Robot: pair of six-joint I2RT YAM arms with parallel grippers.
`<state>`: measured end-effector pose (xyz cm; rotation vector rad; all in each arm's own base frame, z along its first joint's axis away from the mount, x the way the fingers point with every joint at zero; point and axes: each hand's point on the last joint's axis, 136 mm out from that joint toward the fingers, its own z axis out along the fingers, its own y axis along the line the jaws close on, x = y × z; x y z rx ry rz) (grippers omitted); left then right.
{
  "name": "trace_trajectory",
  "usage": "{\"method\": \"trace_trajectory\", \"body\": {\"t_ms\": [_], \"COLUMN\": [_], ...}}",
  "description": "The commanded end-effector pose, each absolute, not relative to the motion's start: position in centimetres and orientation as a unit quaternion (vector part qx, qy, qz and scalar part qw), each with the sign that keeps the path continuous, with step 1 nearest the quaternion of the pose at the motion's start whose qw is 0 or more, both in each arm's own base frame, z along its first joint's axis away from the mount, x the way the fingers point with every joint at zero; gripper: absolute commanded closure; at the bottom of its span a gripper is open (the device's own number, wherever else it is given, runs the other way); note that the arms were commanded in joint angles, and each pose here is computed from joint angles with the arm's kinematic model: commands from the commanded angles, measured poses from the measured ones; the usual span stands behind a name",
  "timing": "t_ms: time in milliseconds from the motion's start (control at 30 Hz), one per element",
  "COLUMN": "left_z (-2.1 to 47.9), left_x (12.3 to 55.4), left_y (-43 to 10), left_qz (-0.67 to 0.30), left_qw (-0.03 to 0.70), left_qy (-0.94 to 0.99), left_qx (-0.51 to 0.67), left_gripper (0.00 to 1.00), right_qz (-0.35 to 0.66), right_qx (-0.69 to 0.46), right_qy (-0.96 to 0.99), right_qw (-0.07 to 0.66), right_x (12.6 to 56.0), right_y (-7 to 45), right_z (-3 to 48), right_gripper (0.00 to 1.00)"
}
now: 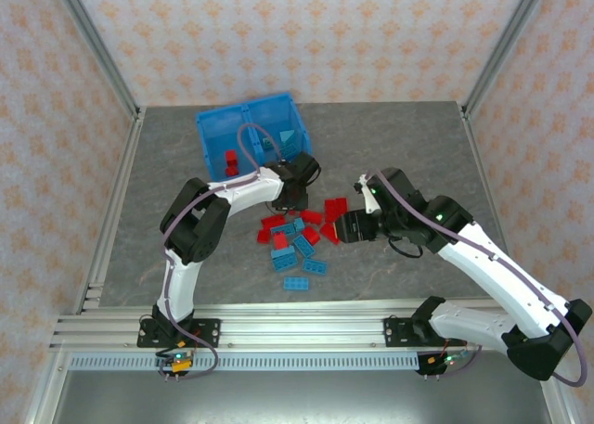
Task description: Sort the legos into containers by color
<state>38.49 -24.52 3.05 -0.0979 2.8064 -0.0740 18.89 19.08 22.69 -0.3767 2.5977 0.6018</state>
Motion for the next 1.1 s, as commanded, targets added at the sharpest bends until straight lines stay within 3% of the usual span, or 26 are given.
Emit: {"method": "trace_trajectory", "body": {"t_ms": [0, 133, 267, 500, 700, 933, 1067], "left_z": [1.9, 2.6, 6.4, 15.6, 19.7, 22.6, 21.7], "left_x": [37.6, 37.4, 38.8, 45.7, 51.5, 54.2, 55.4], "left_y": [-23.2, -23.2, -22.6, -20.7, -18.6, -11.5, -7.0], "left_qz": [0.004, -0.007, 0.002, 0.033, 0.052, 0.097, 0.114], "left_qw": [0.151, 0.159, 0.210, 0.316, 0.369, 0.414, 0.401], "left_qy": [0.988, 0.986, 0.977, 0.948, 0.926, 0.897, 0.896], "left_qx": [-0.037, -0.042, -0.032, -0.024, -0.051, -0.119, -0.156], "left_gripper": [0.71, 0.81, 0.88, 0.94, 0.97, 0.97, 0.97], "right_qz": [0.209, 0.212, 0.226, 0.217, 0.214, 0.220, 0.218], "right_qx": [-0.117, -0.096, -0.081, -0.064, -0.044, -0.031, -0.029], "right_qy": [0.943, 0.942, 0.937, 0.935, 0.935, 0.935, 0.935], "right_qw": [0.233, 0.243, 0.253, 0.272, 0.278, 0.277, 0.278], "right_x": [19.3, 19.7, 20.0, 20.7, 20.5, 19.8, 19.8], "right_y": [18.6, 18.5, 18.8, 18.4, 17.6, 17.1, 16.9], "right_z": [22.9, 23.6, 24.1, 24.7, 24.8, 24.7, 24.8], "right_gripper": [0.28, 0.26, 0.26, 0.26, 0.26, 0.26, 0.26]}}
